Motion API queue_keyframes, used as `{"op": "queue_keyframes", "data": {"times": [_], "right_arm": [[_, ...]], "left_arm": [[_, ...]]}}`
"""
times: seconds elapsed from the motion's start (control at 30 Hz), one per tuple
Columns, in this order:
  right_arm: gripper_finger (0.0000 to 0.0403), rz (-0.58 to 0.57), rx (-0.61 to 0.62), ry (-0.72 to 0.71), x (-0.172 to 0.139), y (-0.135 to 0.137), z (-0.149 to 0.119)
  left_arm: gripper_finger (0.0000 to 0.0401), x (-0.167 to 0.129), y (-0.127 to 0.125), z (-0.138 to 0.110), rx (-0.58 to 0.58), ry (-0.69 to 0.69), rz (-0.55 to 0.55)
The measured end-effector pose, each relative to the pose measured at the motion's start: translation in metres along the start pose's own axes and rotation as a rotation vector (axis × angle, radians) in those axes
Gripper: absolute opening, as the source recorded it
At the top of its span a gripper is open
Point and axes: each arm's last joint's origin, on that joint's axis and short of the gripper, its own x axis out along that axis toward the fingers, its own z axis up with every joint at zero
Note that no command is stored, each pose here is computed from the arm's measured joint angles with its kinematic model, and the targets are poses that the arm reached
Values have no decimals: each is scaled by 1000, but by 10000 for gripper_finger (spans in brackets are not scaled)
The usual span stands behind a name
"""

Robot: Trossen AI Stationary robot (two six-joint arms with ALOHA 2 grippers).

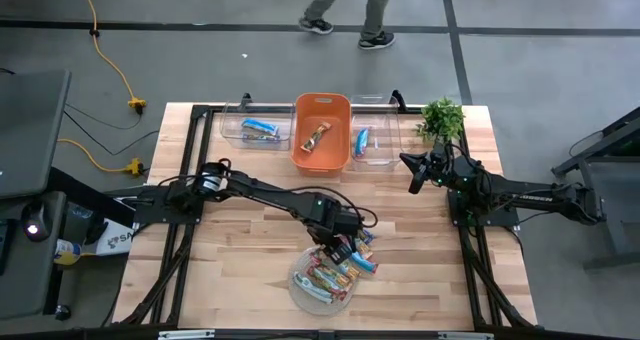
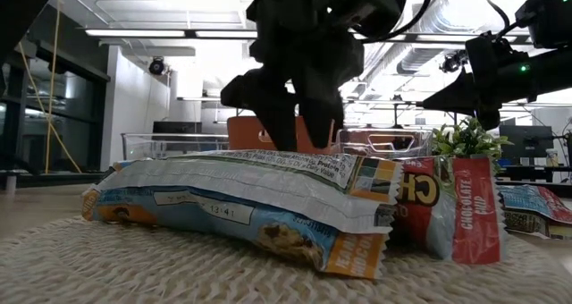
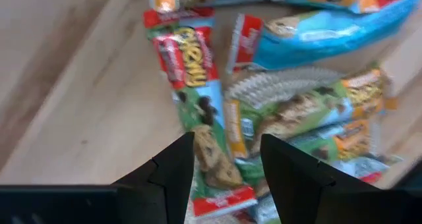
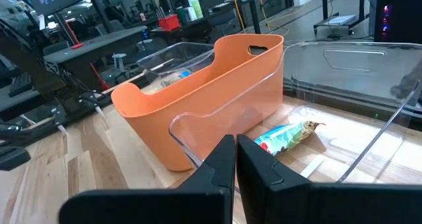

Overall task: Pick and place Granola Bars by type
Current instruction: Put the red granola bar into the right transparent bin

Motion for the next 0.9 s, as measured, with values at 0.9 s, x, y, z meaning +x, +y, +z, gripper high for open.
{"op": "queue_keyframes", "data": {"times": [0.9], "right_arm": [[0, 0, 0, -1, 0, 0, 0]], "left_arm": [[170, 39, 5, 9, 51, 50, 13]]}}
